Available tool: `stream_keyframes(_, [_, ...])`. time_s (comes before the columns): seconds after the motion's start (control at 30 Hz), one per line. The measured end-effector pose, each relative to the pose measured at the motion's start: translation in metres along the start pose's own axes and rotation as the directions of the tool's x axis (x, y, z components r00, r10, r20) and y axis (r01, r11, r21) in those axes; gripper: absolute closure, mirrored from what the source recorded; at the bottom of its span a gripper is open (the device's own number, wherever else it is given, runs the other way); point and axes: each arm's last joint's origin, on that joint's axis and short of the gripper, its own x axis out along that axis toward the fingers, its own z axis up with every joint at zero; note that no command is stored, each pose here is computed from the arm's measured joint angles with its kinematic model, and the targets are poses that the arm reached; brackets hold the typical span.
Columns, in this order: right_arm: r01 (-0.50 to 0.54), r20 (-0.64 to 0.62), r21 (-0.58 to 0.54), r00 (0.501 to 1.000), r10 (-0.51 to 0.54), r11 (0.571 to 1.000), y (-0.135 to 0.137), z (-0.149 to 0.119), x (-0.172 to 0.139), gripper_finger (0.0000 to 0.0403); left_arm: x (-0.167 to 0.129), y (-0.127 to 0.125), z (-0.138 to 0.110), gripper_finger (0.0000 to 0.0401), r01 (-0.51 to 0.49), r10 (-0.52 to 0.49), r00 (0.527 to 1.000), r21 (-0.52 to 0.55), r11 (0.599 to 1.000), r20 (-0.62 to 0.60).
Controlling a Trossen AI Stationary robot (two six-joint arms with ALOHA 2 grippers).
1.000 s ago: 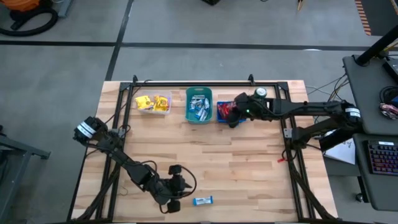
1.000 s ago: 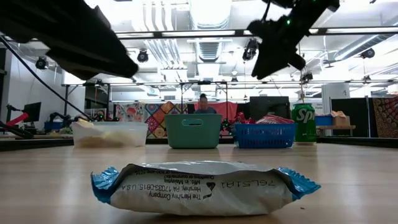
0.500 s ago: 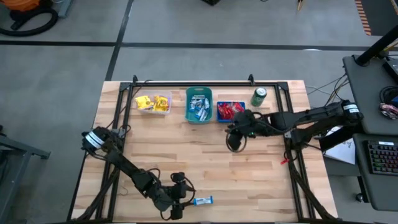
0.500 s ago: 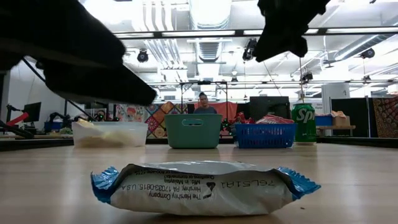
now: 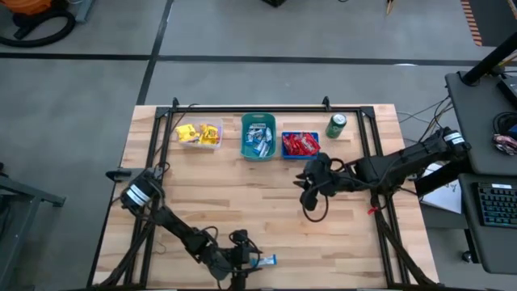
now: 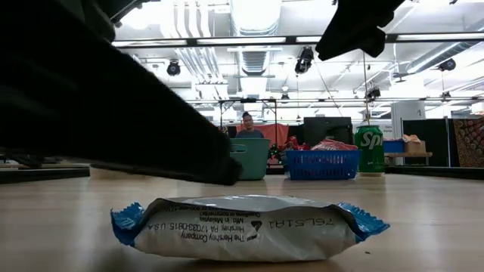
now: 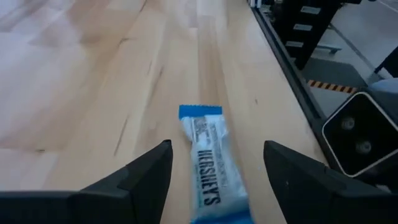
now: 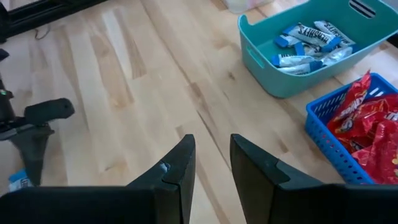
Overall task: Sort candy
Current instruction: Put the white chocolate into the green bin
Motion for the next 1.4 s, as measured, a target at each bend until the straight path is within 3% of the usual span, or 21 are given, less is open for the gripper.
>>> stream_keyframes(0.53, [0.005, 0.006, -0.006, 1.000, -0.005, 1.000, 0.003, -0.002, -0.001, 0.0309, 0.007, 0.004, -0.014, 0.0185, -0.056, 0.056, 0.997, 0.002, 0.998, -0.048])
stream_keyframes(0.97, [-0.007, -0.017, -0.053, 1.000, 0.006, 0.999, 0.009, -0.018, -0.002, 0.0309, -0.004, 0.003, -0.004, 0.0374, -0.061, 0.058, 0.995, -0.035, 0.998, -0.078])
stream_keyframes(1.13, [0.015, 0.013, -0.059, 1.000, -0.014, 0.998, 0.016, -0.026, -0.006, 0.0309, -0.022, 0.009, 0.006, 0.0375, -0.104, 0.101, 0.987, -0.019, 0.994, -0.122])
stream_keyframes(1.4, [0.057, 0.068, -0.053, 0.996, -0.054, 0.997, 0.024, -0.036, -0.010, 0.0309, -0.065, 0.029, 0.035, 0.0363, -0.311, 0.317, 0.928, 0.064, 0.948, -0.197])
